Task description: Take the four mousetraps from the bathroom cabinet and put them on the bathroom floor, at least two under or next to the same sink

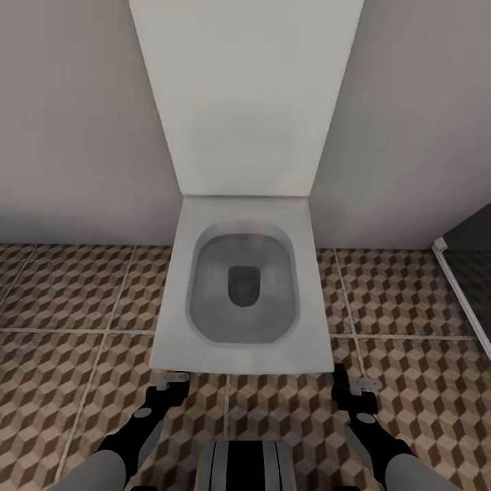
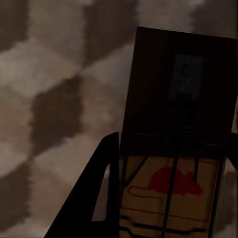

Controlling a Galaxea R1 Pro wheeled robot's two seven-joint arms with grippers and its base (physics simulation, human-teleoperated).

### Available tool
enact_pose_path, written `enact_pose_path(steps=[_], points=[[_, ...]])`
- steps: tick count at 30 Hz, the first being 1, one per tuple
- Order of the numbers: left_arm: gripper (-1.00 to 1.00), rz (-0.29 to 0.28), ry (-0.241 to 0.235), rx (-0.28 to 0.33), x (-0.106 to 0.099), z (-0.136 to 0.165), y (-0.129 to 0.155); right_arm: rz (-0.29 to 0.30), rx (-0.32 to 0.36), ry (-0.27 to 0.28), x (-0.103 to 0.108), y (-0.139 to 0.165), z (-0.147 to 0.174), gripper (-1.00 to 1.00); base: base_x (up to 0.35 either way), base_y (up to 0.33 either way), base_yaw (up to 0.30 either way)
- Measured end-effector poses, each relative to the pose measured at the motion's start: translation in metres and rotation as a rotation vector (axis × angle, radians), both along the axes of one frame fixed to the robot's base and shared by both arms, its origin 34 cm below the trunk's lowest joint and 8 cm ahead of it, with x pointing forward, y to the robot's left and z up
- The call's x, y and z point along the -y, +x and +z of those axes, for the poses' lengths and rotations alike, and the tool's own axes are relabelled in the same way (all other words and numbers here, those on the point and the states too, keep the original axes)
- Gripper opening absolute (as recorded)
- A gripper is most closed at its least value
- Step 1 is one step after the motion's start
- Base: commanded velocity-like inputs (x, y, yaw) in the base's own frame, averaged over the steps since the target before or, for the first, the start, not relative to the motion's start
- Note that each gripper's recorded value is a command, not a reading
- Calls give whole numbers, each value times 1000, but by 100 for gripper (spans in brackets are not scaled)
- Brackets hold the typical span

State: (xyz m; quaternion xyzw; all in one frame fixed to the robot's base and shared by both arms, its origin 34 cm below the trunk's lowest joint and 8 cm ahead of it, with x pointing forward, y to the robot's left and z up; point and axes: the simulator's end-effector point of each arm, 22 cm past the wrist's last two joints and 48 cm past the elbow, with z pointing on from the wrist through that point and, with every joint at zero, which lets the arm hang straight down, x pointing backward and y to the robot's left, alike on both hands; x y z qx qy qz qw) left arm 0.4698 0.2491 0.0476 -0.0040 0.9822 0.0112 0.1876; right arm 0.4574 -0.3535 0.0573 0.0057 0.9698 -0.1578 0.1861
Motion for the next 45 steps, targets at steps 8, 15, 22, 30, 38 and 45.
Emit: enact_pose_path(steps=[8, 15, 22, 30, 38, 45], points=[[-100, -3, 3, 1, -1, 0, 0, 0, 0, -3, 2, 0, 0, -100, 0, -9, 0], [-100, -1, 5, -2, -3, 0, -1, 1, 0, 1, 1, 0, 0, -100, 0, 0, 0], [-100, -3, 5, 0, -2, 0, 0, 0, -3, 1, 1, -1, 0, -100, 0, 0, 0], [-100, -4, 5, 0, -2, 0, 0, -2, -20, 1, 1, -4, -2, -100, 0, 0, 0], [-100, -6, 9, -6, -5, -1, -3, 0, -14, 5, -3, -2, -2, -100, 0, 0, 0], [-100, -4, 8, 3, -3, 0, 1, 3, -12, 5, -4, -2, -1, -100, 0, 0, 0]])
